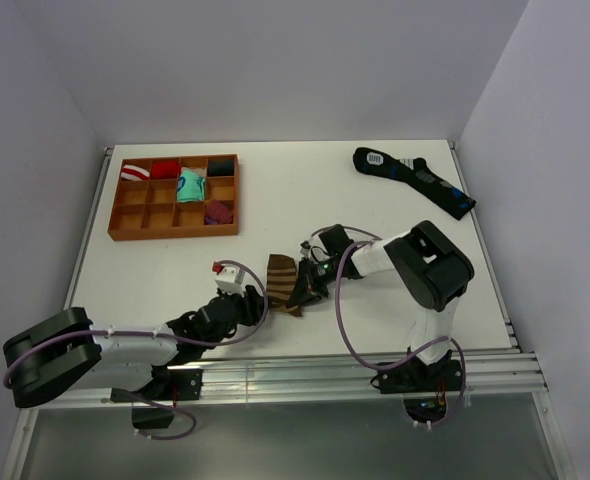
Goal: Roll the socks
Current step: Adjust the sock at the center of the board, then roll the sock at the center of the board.
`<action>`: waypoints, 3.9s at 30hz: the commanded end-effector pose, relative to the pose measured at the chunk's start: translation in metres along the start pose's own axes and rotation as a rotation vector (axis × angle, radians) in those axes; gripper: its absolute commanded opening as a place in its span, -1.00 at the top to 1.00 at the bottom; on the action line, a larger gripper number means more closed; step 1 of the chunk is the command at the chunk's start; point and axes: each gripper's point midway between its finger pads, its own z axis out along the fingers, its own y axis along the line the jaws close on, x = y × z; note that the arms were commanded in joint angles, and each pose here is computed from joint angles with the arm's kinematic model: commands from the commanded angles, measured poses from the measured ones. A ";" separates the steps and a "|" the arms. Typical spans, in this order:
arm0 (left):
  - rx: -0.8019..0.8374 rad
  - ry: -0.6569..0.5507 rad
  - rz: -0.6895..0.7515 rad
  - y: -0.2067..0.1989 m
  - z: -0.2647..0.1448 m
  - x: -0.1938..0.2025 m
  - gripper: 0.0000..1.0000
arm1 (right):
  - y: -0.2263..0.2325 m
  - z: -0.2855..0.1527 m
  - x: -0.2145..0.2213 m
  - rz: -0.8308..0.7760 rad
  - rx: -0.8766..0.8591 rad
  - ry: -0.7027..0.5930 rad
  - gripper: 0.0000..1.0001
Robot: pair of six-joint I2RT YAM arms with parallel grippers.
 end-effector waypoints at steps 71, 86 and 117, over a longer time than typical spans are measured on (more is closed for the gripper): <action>0.015 0.298 -0.152 0.011 0.073 -0.012 -0.07 | 0.055 -0.037 -0.007 -0.807 0.431 -0.751 0.33; -0.059 0.357 -0.153 0.018 0.075 -0.026 -0.05 | 0.050 -0.012 0.003 -1.124 0.572 -0.551 -0.04; -0.106 0.496 -0.120 0.021 0.105 -0.011 -0.02 | 0.007 0.013 0.013 -1.154 0.813 -0.475 0.25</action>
